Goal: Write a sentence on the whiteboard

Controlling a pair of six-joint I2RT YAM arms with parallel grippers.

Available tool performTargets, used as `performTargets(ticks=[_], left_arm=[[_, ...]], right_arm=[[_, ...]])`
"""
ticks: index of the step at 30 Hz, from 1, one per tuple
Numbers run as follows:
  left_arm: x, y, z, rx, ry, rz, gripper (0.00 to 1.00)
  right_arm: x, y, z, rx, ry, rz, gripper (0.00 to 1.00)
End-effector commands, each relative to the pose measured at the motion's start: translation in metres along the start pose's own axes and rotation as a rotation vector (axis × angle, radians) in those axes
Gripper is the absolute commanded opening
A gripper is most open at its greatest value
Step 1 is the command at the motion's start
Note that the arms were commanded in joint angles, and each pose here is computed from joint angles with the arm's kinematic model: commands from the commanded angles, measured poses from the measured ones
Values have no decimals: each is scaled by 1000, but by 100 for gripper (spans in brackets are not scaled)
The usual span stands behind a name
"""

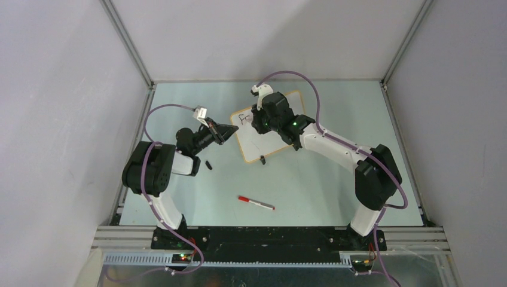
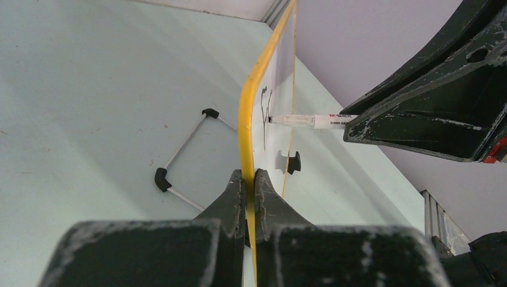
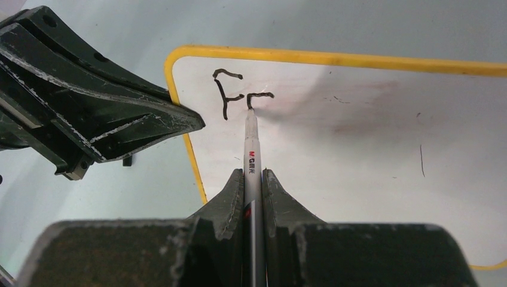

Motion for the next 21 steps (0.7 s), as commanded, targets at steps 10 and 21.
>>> performTargets(ticks=[10, 21], left_arm=[[2, -2, 7, 100, -12, -13, 0], [2, -2, 6, 101, -11, -12, 0]], right_arm=[[0, -4, 17, -2, -67, -72, 0], [1, -3, 24, 8, -104, -60, 0]])
Point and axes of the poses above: each gripper's point midway between its finger pads, its own x axis out along the fingers, its own y axis along the line the jaws close on, z = x × y, the point moved 8 cm from there along -x, back along the fingers, and after that the axes turned 13 degrees about x, right-handed, at the moved point
